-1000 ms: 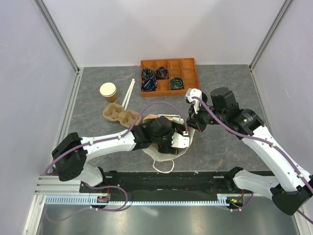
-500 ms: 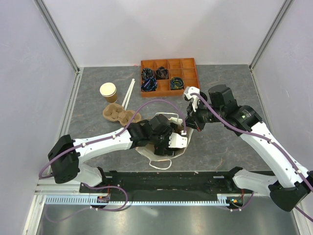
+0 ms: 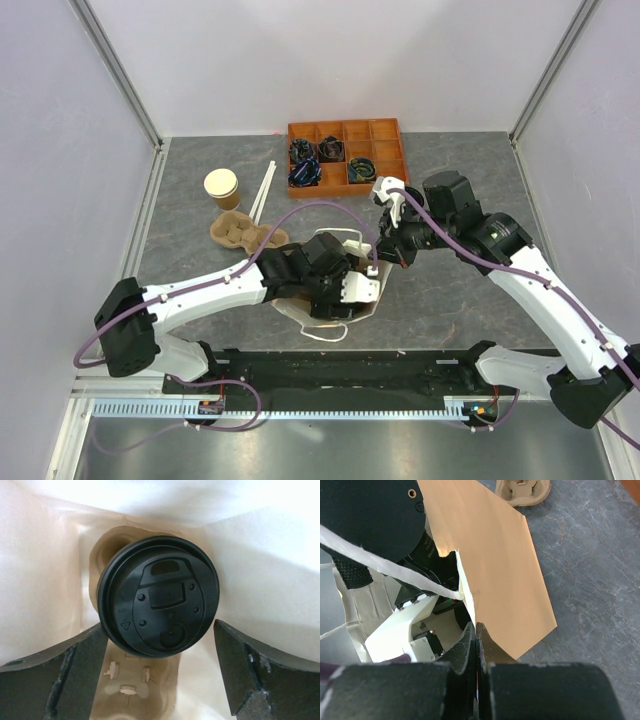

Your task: Pack the takeout coffee

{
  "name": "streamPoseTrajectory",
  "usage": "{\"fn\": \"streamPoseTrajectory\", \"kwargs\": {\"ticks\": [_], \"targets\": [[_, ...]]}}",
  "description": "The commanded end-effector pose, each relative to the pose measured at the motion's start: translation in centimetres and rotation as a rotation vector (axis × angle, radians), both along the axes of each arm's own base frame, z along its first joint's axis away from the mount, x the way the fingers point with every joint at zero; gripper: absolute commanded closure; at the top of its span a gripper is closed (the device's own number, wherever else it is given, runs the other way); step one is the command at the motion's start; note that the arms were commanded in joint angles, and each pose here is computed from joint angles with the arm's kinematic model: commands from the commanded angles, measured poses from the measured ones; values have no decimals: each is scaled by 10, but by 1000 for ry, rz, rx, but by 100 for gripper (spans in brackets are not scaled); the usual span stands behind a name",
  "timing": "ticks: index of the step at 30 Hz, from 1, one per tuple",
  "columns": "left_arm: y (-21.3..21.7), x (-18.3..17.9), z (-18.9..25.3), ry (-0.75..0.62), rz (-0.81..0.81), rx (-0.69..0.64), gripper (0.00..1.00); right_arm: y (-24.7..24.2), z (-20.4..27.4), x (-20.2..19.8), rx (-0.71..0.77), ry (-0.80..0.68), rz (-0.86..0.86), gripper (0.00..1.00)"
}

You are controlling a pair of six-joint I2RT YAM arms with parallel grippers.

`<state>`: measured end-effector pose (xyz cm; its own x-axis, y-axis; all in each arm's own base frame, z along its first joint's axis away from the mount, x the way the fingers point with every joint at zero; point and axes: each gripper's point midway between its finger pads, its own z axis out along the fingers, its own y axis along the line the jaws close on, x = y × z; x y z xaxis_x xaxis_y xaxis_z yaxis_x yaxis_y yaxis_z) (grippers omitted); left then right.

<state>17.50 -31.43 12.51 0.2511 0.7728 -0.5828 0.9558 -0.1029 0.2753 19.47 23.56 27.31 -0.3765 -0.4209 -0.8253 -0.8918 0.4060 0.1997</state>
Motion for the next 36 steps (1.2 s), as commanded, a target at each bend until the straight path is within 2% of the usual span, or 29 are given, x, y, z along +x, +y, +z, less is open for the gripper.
{"fn": "streamPoseTrajectory", "kwargs": {"ticks": [1, 12, 15, 17, 18, 36], "targets": [[-28, 10, 78, -104, -20, -234, 11, -3, -11, -2, -48, 47, -5, 100], [-23, 4, 81, -112, -44, -238, 28, -1, -13, 5, -60, 60, -24, 100], [-22, 4, 83, -113, -44, -244, 27, -2, -14, 5, -65, 59, -26, 100], [-23, 4, 82, -113, -41, -242, 19, -2, -14, 5, -66, 55, -22, 100], [-23, 5, 83, -114, -36, -244, 18, -3, -14, 5, -67, 53, -24, 100], [-23, -1, 126, -148, -65, -334, 19, -4, -15, 8, -81, 35, -15, 100]]}}
